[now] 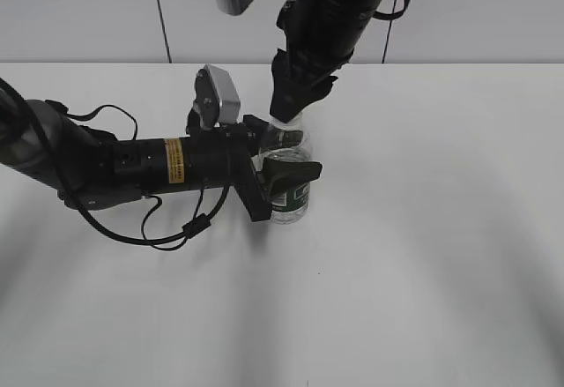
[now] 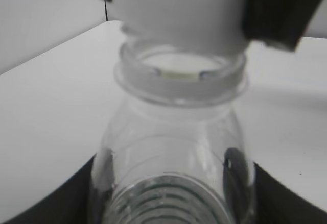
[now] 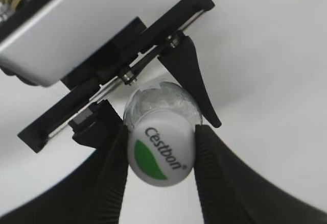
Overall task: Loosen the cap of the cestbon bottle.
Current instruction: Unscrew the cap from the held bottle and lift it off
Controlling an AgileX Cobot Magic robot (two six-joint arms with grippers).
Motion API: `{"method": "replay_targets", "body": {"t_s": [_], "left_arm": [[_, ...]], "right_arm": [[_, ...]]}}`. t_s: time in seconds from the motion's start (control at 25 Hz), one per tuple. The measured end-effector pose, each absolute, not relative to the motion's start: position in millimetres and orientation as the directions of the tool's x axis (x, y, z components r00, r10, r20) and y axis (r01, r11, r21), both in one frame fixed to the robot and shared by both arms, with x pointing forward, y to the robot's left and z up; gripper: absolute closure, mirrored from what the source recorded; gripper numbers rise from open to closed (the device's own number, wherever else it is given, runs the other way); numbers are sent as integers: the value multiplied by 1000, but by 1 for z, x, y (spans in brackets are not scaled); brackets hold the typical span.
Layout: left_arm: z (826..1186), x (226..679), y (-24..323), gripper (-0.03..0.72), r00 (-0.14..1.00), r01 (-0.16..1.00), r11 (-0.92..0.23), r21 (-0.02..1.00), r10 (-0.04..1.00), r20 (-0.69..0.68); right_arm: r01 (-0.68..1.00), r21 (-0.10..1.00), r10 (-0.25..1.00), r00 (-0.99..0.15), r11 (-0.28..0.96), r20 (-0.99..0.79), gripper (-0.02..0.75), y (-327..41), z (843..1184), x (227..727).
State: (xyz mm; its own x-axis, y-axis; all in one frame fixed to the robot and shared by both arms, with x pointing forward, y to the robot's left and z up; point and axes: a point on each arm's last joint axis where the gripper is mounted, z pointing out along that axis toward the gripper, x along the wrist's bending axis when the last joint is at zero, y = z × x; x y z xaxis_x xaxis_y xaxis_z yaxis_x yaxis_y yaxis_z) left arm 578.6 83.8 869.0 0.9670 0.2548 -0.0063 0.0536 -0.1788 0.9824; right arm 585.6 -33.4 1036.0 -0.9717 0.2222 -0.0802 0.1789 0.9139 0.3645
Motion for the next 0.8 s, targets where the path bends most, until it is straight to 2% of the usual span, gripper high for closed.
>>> {"method": "replay_targets", "body": {"t_s": [0.4, 0.56, 0.8], "left_arm": [[869, 579, 84, 289, 968, 56, -181, 982, 253, -8], [869, 579, 84, 289, 968, 56, -181, 982, 252, -9], [869, 578, 84, 289, 968, 55, -180, 982, 250, -8]], "right_arm": [[-241, 293, -176, -957, 925, -230, 435, -34, 1037, 586], [-301, 280, -235, -940, 912, -246, 435, -34, 1037, 586], [-313, 288, -246, -937, 905, -247, 435, -34, 1039, 584]]}}
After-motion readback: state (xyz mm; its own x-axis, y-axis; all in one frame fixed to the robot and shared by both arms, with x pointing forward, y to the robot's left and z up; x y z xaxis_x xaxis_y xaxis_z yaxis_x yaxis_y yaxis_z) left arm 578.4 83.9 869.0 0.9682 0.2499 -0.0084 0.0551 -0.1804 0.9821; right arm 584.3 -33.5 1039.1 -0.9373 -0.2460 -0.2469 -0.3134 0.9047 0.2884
